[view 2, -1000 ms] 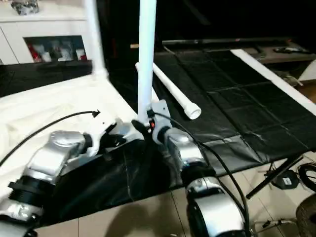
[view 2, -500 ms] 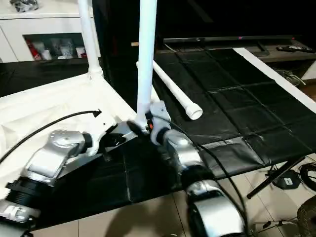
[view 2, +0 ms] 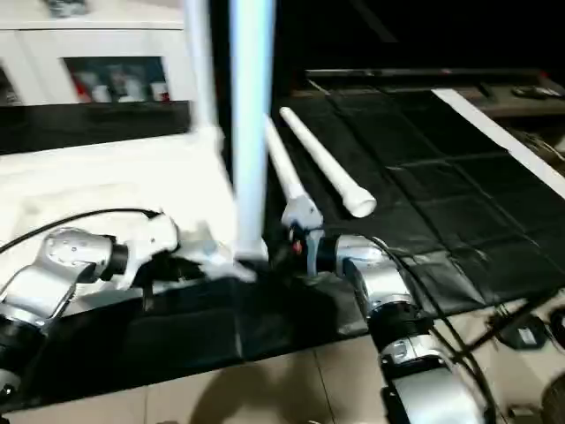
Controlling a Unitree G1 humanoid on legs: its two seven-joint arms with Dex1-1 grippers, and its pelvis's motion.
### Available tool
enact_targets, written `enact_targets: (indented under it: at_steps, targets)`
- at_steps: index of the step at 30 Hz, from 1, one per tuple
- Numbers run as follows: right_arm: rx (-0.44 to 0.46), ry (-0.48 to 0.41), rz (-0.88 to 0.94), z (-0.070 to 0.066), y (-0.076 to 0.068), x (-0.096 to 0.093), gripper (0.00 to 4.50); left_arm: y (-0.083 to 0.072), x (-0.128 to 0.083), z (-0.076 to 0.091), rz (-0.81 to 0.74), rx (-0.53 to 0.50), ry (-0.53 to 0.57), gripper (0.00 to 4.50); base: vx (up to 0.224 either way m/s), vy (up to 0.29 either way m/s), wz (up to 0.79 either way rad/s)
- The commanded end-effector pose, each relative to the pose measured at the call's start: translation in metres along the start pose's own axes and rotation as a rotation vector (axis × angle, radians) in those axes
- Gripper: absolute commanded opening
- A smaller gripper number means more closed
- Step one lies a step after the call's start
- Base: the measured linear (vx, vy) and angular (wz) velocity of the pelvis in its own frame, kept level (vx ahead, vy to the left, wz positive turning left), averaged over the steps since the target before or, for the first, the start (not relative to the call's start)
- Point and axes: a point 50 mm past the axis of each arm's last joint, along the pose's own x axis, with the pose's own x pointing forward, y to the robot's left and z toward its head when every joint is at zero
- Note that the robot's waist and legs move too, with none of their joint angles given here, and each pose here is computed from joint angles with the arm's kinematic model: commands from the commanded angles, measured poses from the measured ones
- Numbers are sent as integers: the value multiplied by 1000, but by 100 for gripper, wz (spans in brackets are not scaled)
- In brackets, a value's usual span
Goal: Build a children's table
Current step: Rotate leg to tighten
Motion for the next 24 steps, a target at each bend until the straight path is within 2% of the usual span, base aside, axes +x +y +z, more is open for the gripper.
enact_targets:
  at_steps: [1,6,7,10,24]
  targets:
    - [-54,54,66,3,1,0,445,-5,7,3,-107,54,25,0,0,0,0]
    - [-49,84,143,5,2,5,445,-2,8,8,-147,104,30,0,0,0,0]
    - [-46,81,152,6,3,6,419,-2,8,8,-153,109,32,0,0,0,0]
    - [-39,79,178,6,4,8,406,-3,8,8,-170,122,39,0,0,0,0]
    - [-39,62,214,4,6,9,285,-4,9,6,-214,142,46,0,0,0,0]
